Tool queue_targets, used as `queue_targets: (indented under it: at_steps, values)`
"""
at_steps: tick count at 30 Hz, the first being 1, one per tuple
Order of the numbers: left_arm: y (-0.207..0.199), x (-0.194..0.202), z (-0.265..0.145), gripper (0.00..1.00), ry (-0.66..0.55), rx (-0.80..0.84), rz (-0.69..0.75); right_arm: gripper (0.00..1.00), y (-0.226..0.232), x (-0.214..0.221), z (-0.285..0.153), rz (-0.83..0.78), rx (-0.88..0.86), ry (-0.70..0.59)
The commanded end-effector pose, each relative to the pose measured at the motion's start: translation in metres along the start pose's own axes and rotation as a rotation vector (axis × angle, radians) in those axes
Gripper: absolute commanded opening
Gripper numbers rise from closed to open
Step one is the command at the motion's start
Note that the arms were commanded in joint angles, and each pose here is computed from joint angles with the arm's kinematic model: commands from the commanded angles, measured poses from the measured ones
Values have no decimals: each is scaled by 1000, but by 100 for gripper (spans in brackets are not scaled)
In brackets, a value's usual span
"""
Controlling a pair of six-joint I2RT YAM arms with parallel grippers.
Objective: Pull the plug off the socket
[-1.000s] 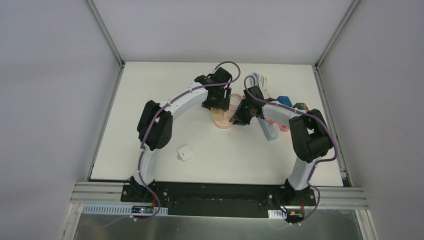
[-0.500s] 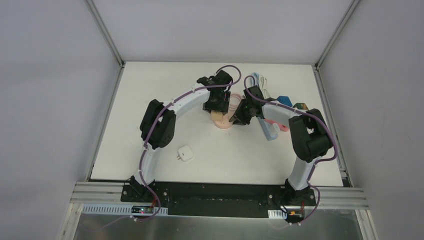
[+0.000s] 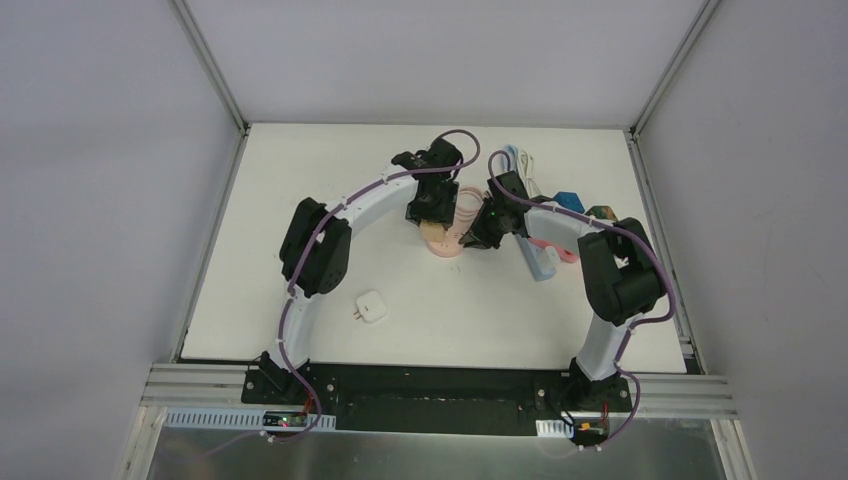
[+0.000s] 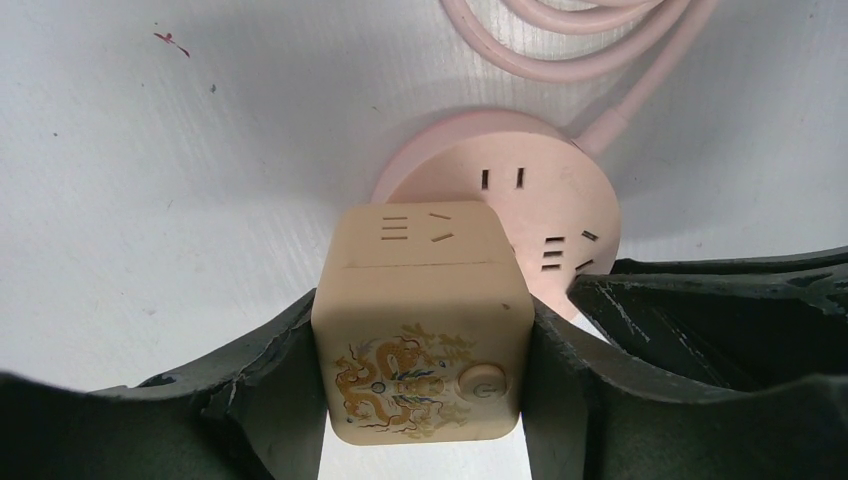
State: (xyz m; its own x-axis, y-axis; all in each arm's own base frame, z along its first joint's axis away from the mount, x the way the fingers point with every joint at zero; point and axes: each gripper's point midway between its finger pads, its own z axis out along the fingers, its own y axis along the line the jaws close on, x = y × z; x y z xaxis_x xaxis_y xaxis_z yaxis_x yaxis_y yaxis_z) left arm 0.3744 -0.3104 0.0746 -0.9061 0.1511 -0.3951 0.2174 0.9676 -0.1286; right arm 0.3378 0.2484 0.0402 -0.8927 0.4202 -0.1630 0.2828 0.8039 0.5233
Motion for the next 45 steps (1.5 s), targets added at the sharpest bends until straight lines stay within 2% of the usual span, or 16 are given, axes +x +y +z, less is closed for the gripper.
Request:
queue_targets:
  at_steps: [1, 4, 7, 11, 18, 22, 26, 29, 35, 38, 41, 45]
  values:
    - [-45, -7, -56, 0, -14, 254, 39, 14, -57, 16, 16, -15, 204, 10]
    - [-53, -11, -60, 0, -52, 312, 30, 12, -57, 18, 17, -17, 210, 10]
    - [-46, -15, -48, 0, -65, 250, -21, 9, -56, 18, 17, -23, 222, 9]
    - [-40, 0, -31, 0, -6, 114, -2, 0, -56, 19, 18, -24, 248, 14]
    - [-30, 16, -22, 0, 74, 23, 90, 0, -59, 20, 18, -14, 262, 15]
    - [-37, 11, -35, 0, 58, 168, 120, 0, -59, 22, 18, -10, 261, 20]
    - [-38, 1, -41, 0, 46, 297, 68, 0, -56, 23, 18, -6, 236, 26]
    - [-35, 2, -35, 0, 48, 272, 13, 0, -50, 25, 19, -6, 212, 38]
    - [-25, 16, -11, 0, 80, 86, -54, 0, -44, 34, 24, 2, 200, 44]
    - [-29, 24, -8, 0, 112, 113, -1, 0, -45, 33, 25, 3, 208, 45]
    - [-36, 24, -20, 0, 122, 218, 126, 0, -45, 31, 24, 6, 211, 36]
    - [-30, 17, -33, 0, 135, 345, 56, 0, -44, 33, 22, 17, 203, 46]
